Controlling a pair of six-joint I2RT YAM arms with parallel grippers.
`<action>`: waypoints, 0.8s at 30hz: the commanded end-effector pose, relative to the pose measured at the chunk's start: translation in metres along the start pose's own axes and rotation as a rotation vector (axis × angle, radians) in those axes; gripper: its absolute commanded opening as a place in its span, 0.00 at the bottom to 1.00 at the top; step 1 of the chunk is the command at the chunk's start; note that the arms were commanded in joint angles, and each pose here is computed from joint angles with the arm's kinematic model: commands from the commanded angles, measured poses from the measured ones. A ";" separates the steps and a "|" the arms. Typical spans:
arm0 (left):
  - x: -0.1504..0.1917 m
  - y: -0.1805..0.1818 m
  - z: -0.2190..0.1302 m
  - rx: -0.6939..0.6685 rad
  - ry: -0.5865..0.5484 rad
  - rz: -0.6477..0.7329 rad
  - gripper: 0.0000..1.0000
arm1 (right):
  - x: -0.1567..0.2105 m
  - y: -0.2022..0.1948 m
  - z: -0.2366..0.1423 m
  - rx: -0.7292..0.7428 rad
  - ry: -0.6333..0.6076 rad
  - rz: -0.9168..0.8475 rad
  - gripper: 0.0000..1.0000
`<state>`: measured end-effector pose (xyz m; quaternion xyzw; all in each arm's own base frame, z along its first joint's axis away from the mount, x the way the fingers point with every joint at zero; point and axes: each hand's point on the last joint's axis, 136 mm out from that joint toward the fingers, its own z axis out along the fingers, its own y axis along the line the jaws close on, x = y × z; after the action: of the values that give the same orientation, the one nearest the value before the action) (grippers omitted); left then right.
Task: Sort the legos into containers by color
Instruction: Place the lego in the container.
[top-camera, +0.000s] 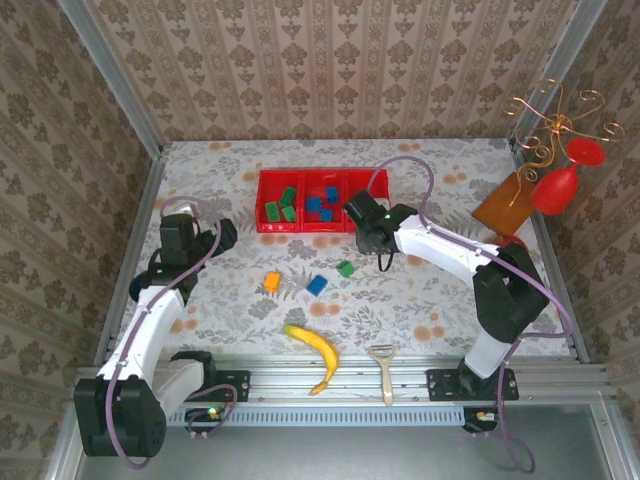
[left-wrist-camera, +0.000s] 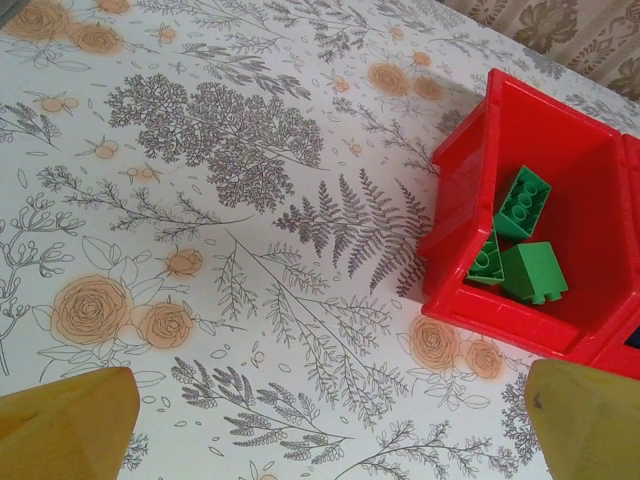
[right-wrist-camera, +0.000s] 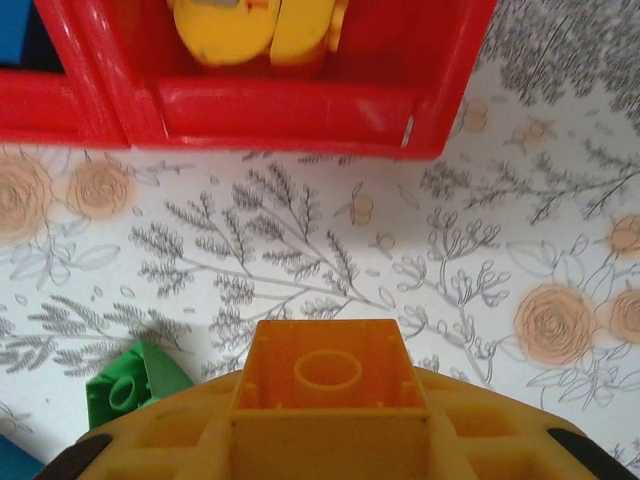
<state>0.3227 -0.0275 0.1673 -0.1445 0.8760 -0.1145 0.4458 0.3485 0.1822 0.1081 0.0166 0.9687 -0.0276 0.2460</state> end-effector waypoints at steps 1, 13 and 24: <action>-0.002 0.004 -0.006 -0.012 -0.005 -0.012 1.00 | -0.027 -0.003 -0.005 0.012 -0.067 -0.016 0.16; 0.001 0.007 -0.008 -0.025 0.007 -0.014 1.00 | -0.082 0.001 0.013 0.004 -0.102 -0.033 0.16; 0.002 0.009 -0.010 -0.028 0.023 -0.016 1.00 | -0.122 0.004 0.052 0.032 -0.110 -0.056 0.19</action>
<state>0.3138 -0.0216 0.1601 -0.1534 0.8845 -0.1062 0.4277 0.4656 0.1819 0.1208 0.0031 0.9556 -0.0404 0.2918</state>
